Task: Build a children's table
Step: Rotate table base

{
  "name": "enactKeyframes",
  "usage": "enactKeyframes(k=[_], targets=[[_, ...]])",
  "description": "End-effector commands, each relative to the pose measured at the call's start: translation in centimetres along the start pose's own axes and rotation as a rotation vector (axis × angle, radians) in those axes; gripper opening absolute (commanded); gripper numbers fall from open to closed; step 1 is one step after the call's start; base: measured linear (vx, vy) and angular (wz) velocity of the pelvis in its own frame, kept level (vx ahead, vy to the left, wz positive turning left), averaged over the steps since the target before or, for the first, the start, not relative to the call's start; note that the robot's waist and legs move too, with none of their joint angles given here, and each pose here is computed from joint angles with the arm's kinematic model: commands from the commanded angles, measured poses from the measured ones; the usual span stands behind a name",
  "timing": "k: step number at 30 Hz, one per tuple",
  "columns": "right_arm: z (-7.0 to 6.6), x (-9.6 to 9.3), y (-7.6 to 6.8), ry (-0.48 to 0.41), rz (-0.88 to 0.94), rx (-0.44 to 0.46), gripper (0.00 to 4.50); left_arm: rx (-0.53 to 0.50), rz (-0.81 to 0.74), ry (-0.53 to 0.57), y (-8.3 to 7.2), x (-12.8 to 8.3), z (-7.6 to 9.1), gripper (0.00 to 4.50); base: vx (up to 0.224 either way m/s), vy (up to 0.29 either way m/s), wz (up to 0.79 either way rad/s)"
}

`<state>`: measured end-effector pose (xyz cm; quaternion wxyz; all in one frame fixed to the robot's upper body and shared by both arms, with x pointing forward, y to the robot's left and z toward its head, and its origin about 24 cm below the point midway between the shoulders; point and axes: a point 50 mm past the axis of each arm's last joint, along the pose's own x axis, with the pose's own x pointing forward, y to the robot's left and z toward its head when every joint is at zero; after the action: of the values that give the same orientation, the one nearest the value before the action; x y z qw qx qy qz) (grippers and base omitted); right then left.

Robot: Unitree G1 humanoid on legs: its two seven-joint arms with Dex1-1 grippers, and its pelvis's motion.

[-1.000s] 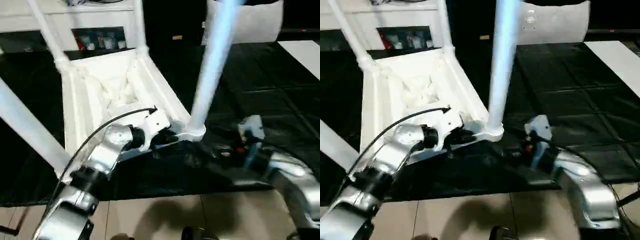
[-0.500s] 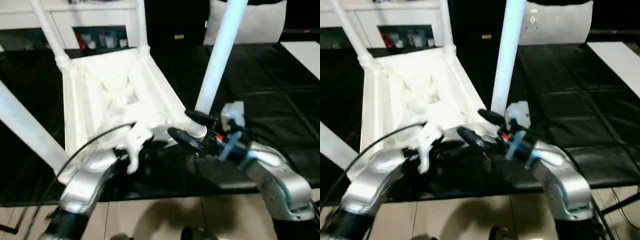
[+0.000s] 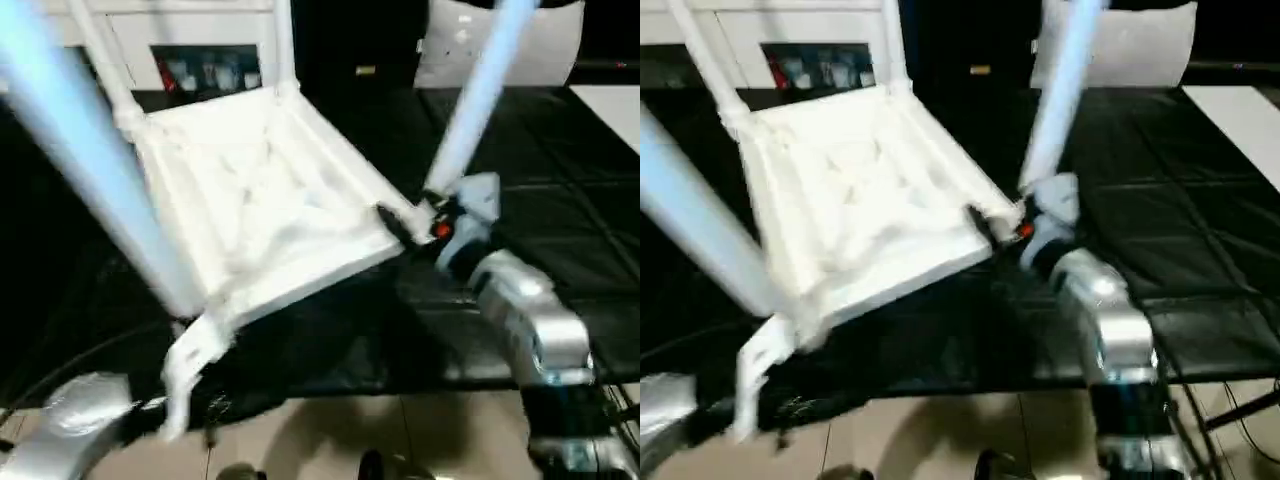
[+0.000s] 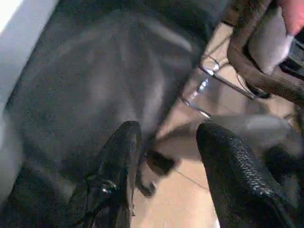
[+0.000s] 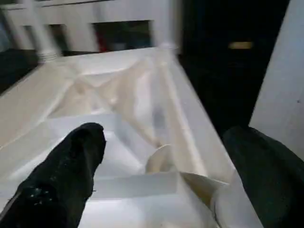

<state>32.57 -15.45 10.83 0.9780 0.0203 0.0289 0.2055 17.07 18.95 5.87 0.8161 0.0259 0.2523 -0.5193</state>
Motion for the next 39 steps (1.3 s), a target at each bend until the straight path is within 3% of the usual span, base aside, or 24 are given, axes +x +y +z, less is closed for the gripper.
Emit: enactKeyframes(k=[1, 4, 5, 7, 10, 12, 14, 20, 24, 28, 32, 33, 35, 39], targets=[[0.3, -0.5, -2.0, -0.018, -0.103, -0.011, 4.50, 0.010, 0.005, 0.004, 0.1, -1.0, 0.3, 2.37, 0.000, 0.000, 0.00], [0.5, -0.3, -2.7, -0.026, -0.135, -0.016, 4.50, -0.015, 0.012, 0.048, 0.5, -2.8, -0.6, 2.37, 0.000, 0.000, 0.00], [0.4, -0.3, -3.1, -0.024, -0.142, -0.025, 4.50, -0.024, 0.056, 0.068, 1.4, -4.3, -1.2, 2.37, 0.000, 0.000, 0.00], [0.3, -0.4, -3.1, -0.019, -0.137, -0.030, 4.50, -0.016, 0.089, 0.066, 1.8, -5.0, -1.2, 2.37, 0.000, 0.000, 0.00], [-0.8, -1.0, -1.7, 0.039, 0.008, -0.038, 4.50, 0.047, 0.202, -0.028, 3.7, -6.6, 0.7, 2.37, 0.000, 0.000, 0.00], [-1.9, -1.7, -0.4, 0.113, 0.127, -0.033, 4.50, 0.056, 0.181, -0.092, 4.1, -6.6, 2.0, 2.37, 0.000, 0.000, 0.00], [-2.8, -2.3, 0.0, 0.181, 0.157, -0.041, 4.50, 0.061, 0.145, -0.129, 4.3, -6.3, 3.1, 2.46, 0.000, 0.000, 0.00], [-5.1, -3.7, -1.6, 0.329, 0.028, -0.095, 4.50, 0.108, 0.020, -0.221, 5.0, -3.7, 6.3, 2.54, 0.000, 0.000, 0.00], [-5.7, -4.2, -1.5, 0.392, 0.032, -0.119, 4.50, 0.121, -0.056, -0.270, 4.9, -1.7, 7.6, 3.00, 0.000, 0.000, 0.00], [-6.0, -3.3, -0.8, 0.383, 0.040, -0.119, 4.50, 0.136, -0.128, -0.300, 4.3, 0.1, 8.6, 3.26, 0.000, 0.000, 0.00], [-6.6, -0.9, 0.8, 0.343, 0.071, -0.121, 4.50, 0.163, -0.212, -0.338, 3.3, 3.1, 9.8, 3.48, 0.000, 0.000, 0.00], [-6.5, -0.4, 1.1, 0.326, 0.076, -0.121, 4.50, 0.173, -0.220, -0.346, 3.1, 3.7, 10.0, 3.73, 0.000, 0.000, 0.00], [-6.1, 0.4, 1.7, 0.296, 0.092, -0.104, 4.50, 0.187, -0.242, -0.361, 2.6, 4.7, 10.4, 3.73, 0.000, 0.000, 0.00], [-5.5, 1.2, 2.2, 0.266, 0.115, -0.117, 4.50, 0.189, -0.315, -0.391, 1.2, 6.0, 10.9, 4.21, 0.000, 0.000, 0.00]])
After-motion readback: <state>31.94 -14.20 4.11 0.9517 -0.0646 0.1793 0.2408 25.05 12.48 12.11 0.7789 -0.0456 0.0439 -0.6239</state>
